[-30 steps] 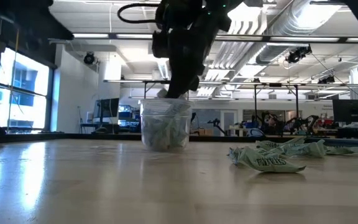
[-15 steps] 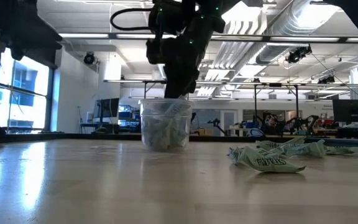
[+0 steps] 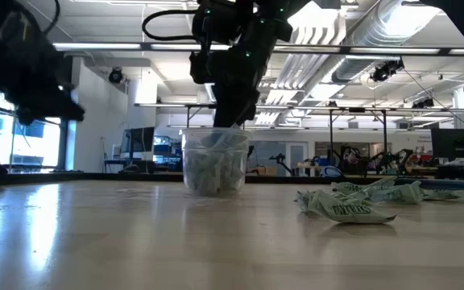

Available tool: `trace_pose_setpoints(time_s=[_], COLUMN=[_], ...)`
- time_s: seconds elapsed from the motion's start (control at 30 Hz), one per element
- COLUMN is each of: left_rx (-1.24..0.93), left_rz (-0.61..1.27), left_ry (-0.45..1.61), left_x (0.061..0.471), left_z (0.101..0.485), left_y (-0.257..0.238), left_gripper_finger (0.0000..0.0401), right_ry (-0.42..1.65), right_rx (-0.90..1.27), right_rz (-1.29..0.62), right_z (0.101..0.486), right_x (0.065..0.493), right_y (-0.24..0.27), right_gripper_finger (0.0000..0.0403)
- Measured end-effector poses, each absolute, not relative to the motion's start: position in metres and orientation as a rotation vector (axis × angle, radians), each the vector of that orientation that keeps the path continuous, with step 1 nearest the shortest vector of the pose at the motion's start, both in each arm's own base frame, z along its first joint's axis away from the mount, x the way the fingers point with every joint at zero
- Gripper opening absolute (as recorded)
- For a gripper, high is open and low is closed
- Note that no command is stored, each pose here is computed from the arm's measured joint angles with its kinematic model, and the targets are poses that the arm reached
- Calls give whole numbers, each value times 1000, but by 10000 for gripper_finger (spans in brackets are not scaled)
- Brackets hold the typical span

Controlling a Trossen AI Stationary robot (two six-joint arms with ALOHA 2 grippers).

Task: Pick and place Stevia / Truvia into bins
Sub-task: Put the white stevia packet into the transparent container

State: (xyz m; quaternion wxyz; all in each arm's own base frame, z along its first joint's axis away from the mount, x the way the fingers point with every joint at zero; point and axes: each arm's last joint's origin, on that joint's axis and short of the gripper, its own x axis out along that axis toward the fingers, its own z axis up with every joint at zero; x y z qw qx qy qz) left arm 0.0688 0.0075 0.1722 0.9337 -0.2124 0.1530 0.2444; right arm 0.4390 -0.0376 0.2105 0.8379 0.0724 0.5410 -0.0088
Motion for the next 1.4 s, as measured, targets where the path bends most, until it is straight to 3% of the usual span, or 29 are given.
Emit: trace_pose_setpoints(time_s=[0.13, 0.3, 0.47, 0.7, 0.93, 1.13, 1.3, 1.4], left_rx=[-437, -463, -479, -468, -480, -536, -578, -581], left_rz=[430, 329, 278, 287, 274, 198, 126, 113], left_ry=[440, 518, 540, 612, 603, 409, 132, -86], left_x=[67, 67, 67, 66, 65, 75, 85, 95], left_z=[160, 153, 152, 147, 147, 163, 184, 177], left_y=[5, 2, 0, 0, 0, 0, 4, 9], left_gripper_finger=[156, 156, 156, 156, 156, 156, 156, 156], right_ry=[1110, 1002, 1058, 1213, 1197, 1197, 1194, 1211], right_rx=[127, -1, -21, -29, -36, -40, -22, -18], right_rz=[18, -74, -112, -82, -110, -90, -102, -94], right_z=[224, 263, 283, 280, 278, 277, 275, 274], right_x=[435, 425, 403, 387, 389, 389, 389, 387], right_y=[-35, -30, -31, -15, -5, 2, 3, 5], right_gripper_finger=[100, 117, 129, 136, 136, 136, 136, 136])
